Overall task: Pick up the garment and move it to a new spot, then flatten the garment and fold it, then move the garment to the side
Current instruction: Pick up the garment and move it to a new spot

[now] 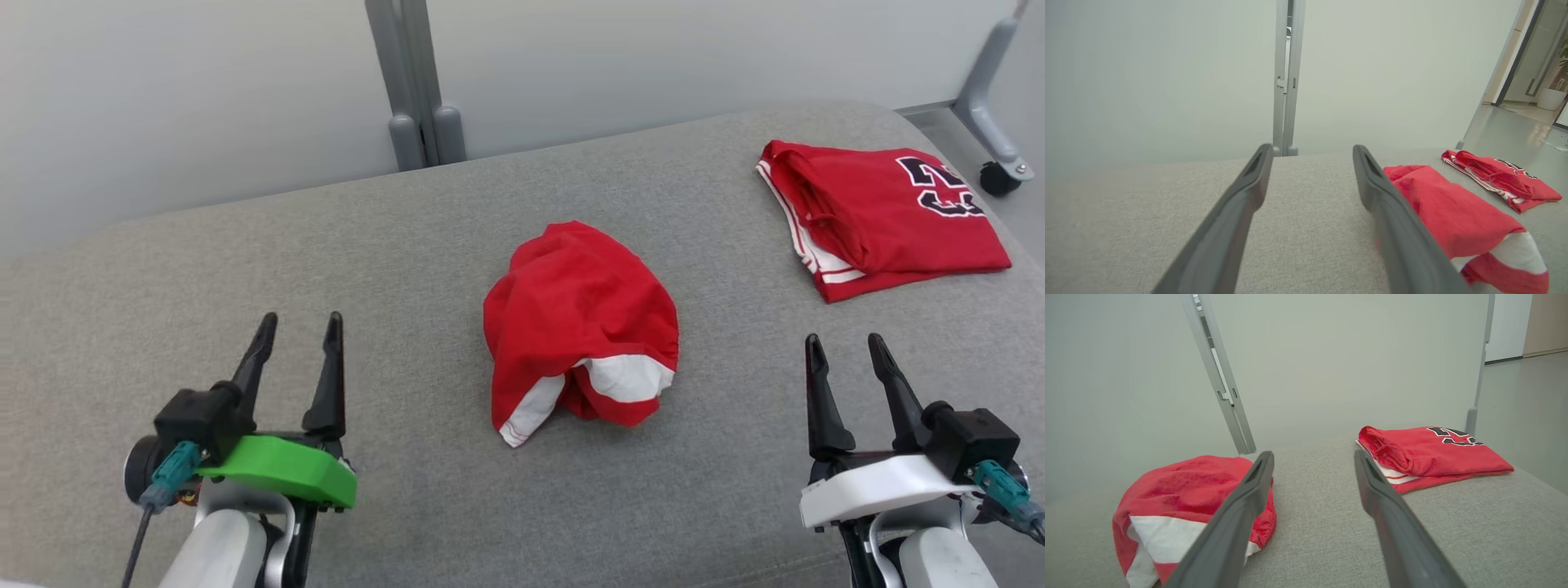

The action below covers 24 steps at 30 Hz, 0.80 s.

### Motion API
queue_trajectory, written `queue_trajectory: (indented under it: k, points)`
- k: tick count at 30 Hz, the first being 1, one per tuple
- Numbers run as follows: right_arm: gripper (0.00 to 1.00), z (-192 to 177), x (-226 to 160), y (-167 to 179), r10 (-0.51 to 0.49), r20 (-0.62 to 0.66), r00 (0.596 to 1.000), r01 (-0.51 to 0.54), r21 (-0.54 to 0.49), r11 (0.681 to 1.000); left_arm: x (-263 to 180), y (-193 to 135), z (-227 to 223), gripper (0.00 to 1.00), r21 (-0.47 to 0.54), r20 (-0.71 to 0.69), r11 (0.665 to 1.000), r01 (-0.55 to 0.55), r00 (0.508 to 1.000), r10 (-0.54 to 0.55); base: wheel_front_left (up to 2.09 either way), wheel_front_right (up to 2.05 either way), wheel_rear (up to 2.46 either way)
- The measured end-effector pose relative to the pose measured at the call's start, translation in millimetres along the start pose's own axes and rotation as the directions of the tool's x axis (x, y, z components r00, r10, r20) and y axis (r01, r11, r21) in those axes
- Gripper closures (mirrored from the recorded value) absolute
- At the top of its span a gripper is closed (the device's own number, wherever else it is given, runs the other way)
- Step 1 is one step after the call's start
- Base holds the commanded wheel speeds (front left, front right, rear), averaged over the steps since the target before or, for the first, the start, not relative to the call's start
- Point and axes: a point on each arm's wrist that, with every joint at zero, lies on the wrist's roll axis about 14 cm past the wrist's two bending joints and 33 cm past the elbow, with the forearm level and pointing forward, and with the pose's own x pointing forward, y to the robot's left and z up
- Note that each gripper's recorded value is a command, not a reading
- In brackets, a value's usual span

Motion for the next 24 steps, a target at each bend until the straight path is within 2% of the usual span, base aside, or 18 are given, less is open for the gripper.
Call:
queue_trajectory:
  k: [7, 17, 24]
  points:
    - [0.00, -2, 10, 23, 0.071, -0.001, 0.998, -0.071, 0.001, 0.998, -39, 48, 11, 0.00, 0.019, 0.039, 0.986, -0.163, 0.986, 0.163, 0.00, 0.00, 0.00]
    - [0.00, -3, 18, 49, 0.155, -0.006, 0.988, -0.155, -0.004, 0.988, -90, 84, 12, 0.00, 0.073, 0.040, 0.958, -0.277, 0.961, 0.274, 0.00, 0.00, 0.00]
    - [0.00, -2, 15, 54, 0.177, -0.010, 0.984, -0.177, -0.011, 0.984, -114, 94, 10, 0.00, 0.077, 0.040, 0.944, -0.320, 0.947, 0.318, 0.00, 0.00, 0.00]
